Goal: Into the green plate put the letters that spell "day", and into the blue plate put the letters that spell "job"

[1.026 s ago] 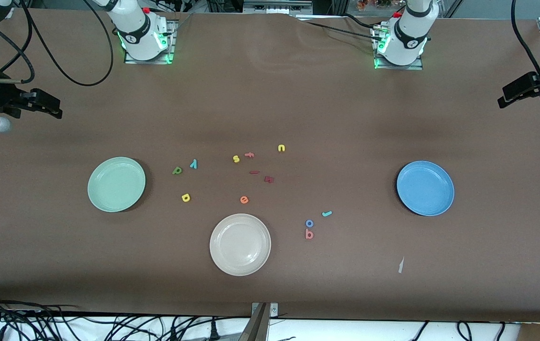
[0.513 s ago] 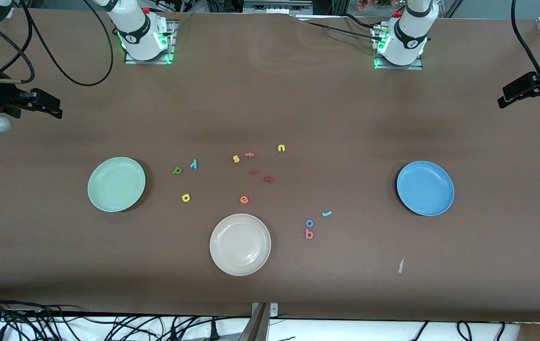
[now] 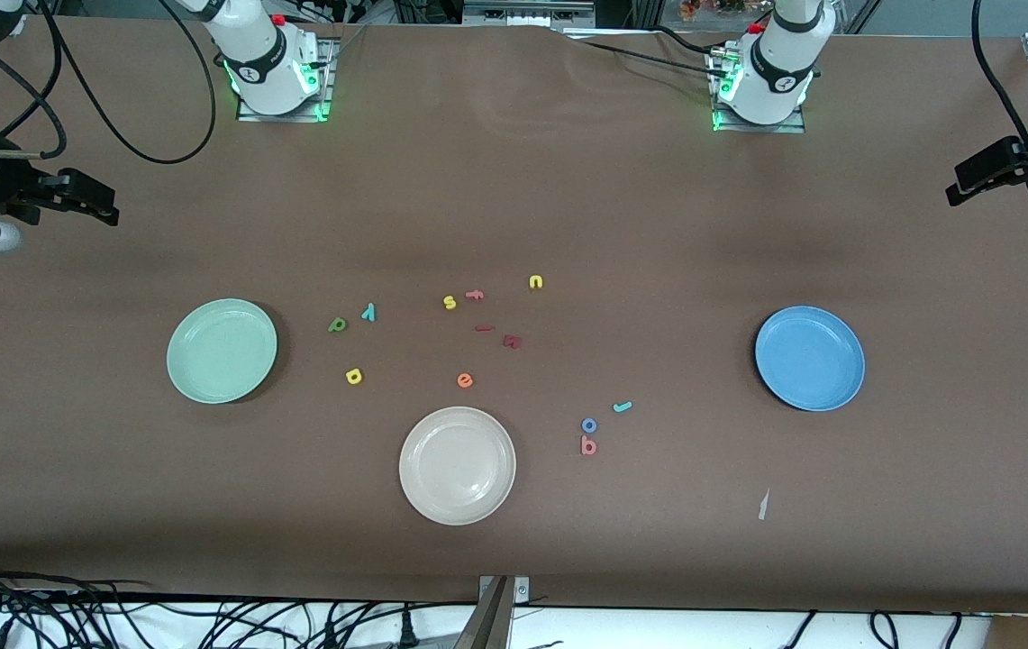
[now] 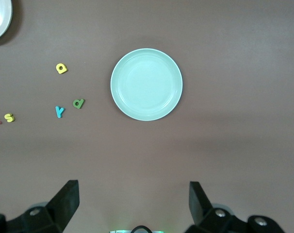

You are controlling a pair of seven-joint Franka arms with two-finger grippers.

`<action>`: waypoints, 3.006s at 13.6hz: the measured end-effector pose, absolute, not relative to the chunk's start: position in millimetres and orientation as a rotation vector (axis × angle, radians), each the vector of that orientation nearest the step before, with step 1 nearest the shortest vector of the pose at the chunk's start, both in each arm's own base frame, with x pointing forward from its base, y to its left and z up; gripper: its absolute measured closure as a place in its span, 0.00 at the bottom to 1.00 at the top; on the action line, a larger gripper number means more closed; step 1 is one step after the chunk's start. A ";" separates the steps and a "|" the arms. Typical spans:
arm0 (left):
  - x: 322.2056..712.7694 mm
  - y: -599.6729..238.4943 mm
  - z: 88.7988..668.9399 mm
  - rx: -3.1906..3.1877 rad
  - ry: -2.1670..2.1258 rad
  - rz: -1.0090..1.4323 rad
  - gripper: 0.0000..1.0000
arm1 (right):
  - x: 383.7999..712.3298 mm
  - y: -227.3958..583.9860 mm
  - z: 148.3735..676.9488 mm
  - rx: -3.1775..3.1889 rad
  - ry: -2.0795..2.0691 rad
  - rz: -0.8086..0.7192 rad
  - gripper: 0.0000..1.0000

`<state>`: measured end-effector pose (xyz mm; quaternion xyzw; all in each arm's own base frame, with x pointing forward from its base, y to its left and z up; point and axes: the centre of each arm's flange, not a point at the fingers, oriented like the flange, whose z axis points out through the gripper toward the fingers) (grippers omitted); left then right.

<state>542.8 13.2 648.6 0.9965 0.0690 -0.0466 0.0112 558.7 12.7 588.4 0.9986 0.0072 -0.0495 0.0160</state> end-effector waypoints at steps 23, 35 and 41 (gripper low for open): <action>543.0 3.5 648.6 3.111 0.187 -0.146 0.00 | 558.6 12.8 588.1 3.106 0.024 -0.156 0.00; 543.0 3.5 648.6 3.111 0.187 -0.146 0.00 | 558.3 12.8 585.9 3.104 0.023 -0.174 0.00; 543.0 3.0 648.6 3.111 0.186 -0.146 0.00 | 558.3 12.8 585.5 3.104 0.023 -0.177 0.00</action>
